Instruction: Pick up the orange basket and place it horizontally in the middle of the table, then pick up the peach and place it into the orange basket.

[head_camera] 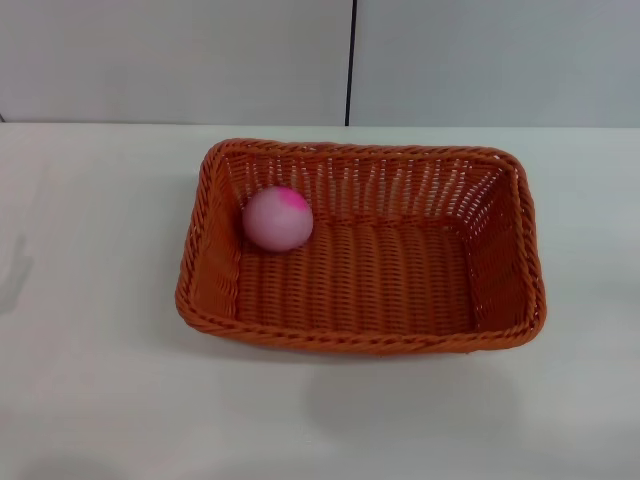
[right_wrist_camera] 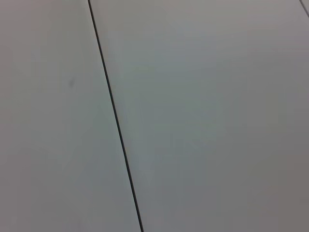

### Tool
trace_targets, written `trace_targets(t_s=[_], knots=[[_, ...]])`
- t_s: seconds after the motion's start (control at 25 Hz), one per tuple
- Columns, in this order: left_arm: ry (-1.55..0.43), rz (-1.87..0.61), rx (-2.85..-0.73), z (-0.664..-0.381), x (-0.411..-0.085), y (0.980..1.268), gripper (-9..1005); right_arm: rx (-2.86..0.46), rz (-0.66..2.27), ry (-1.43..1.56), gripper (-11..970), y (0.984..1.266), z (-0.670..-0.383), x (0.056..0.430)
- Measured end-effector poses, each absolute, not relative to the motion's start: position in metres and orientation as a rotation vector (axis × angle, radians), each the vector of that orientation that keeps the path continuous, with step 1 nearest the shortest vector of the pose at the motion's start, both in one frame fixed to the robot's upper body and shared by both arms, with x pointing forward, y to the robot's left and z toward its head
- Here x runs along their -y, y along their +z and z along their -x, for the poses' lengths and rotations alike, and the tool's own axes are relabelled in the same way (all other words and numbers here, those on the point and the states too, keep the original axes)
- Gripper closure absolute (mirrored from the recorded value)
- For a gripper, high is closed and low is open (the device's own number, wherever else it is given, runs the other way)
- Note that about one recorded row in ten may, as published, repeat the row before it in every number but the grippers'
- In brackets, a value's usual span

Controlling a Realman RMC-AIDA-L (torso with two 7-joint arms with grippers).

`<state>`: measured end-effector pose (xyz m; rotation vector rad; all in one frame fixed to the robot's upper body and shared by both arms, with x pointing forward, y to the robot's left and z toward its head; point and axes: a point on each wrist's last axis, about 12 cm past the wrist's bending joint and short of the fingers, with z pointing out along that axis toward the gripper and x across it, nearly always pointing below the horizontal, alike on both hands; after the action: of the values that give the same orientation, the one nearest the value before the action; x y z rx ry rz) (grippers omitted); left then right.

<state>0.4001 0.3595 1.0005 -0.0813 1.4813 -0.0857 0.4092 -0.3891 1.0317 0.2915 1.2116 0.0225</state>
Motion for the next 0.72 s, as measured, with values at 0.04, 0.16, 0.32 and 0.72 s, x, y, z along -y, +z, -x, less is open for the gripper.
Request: trace_targets(t_s=[0.04,0.16,0.32,0.72], knots=[[-0.086,0.081,-1.481,-0.400,-0.359,1.000,153,-1.212,-0.292,0.023,415,1.032,-0.409,0.389],[-0.085,0.078,-1.487,-0.400,-0.358,0.999,153,-1.231,-0.293,0.028,415,1.030,-0.412,0.388],[-0.092,0.087,-1.507,-0.402,-0.358,0.997,153,-1.276,-0.270,0.055,416,1.026,-0.417,0.385],[-0.100,0.116,-1.530,-0.402,-0.357,0.994,153,-1.288,-0.275,0.054,416,1.026,-0.421,0.386]])
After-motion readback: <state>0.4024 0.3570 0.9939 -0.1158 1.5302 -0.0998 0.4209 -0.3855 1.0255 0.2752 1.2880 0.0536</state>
